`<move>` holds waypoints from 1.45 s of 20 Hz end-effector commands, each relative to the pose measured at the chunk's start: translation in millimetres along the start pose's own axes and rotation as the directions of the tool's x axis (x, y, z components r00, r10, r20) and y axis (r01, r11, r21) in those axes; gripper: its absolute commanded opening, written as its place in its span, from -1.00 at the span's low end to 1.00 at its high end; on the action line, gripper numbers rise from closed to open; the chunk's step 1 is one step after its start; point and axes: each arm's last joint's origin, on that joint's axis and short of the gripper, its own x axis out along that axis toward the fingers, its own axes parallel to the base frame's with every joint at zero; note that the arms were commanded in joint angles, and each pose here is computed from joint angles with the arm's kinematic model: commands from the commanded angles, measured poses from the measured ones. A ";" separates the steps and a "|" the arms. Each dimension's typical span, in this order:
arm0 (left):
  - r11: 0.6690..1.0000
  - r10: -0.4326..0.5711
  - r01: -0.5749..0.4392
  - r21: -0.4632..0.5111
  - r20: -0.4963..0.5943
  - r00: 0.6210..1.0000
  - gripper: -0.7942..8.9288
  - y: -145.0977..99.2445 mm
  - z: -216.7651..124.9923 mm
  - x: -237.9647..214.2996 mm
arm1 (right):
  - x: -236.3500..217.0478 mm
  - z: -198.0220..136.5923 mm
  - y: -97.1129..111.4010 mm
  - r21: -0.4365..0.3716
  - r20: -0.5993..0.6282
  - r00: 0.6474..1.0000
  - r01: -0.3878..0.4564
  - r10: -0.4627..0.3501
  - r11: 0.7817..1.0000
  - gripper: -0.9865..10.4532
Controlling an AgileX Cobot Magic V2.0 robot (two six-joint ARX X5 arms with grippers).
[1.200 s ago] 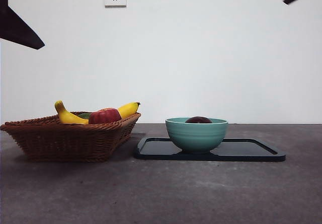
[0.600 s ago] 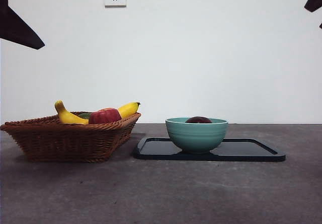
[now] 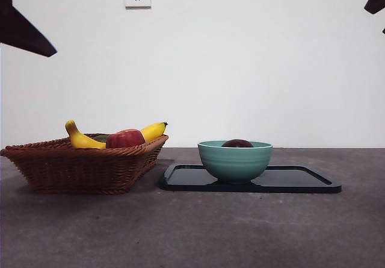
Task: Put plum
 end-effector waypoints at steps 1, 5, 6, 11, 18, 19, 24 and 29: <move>1.000 -0.007 0.008 -0.020 0.058 0.998 -0.01 -3.1 9.0 0.3 | 0.3 1.8 0.8 0.005 0.003 1.000 -0.008 0.008 1.000 -0.47; 0.997 0.070 -0.065 -0.044 0.135 0.988 -0.01 -7.8 30.1 4.5 | 0.3 1.8 0.8 0.008 0.003 1.000 -0.007 0.007 1.000 -0.47; 0.995 0.093 -0.087 -0.049 0.136 0.986 -0.01 -8.3 38.3 7.1 | 0.3 1.9 0.8 0.008 0.003 1.000 -0.008 0.008 1.000 -0.47; 0.992 0.123 -0.121 -0.026 0.114 0.986 -0.01 -9.2 93.6 33.4 | 0.3 1.8 0.8 0.009 0.002 1.000 -0.008 0.008 1.000 -0.47; 0.987 0.153 -0.156 0.037 0.077 0.985 -0.01 1.0 170.7 101.3 | 0.2 1.6 0.8 0.017 0.001 1.000 -0.008 0.008 1.000 -0.47; 0.985 0.166 -0.169 0.039 0.067 0.984 -0.01 4.4 177.2 112.7 | 0.3 1.5 0.8 0.018 -0.001 1.000 -0.007 0.008 1.000 -0.47; 0.974 0.219 -0.220 0.055 0.019 0.976 -0.01 23.5 192.8 167.3 | 0.3 0.1 0.6 0.023 -0.014 1.000 -0.006 0.006 1.000 -0.47; 0.953 0.288 -0.283 0.107 -0.036 0.957 -0.01 39.2 184.3 213.9 | 0.3 0.1 0.6 0.023 -0.014 1.000 -0.005 0.006 1.000 -0.47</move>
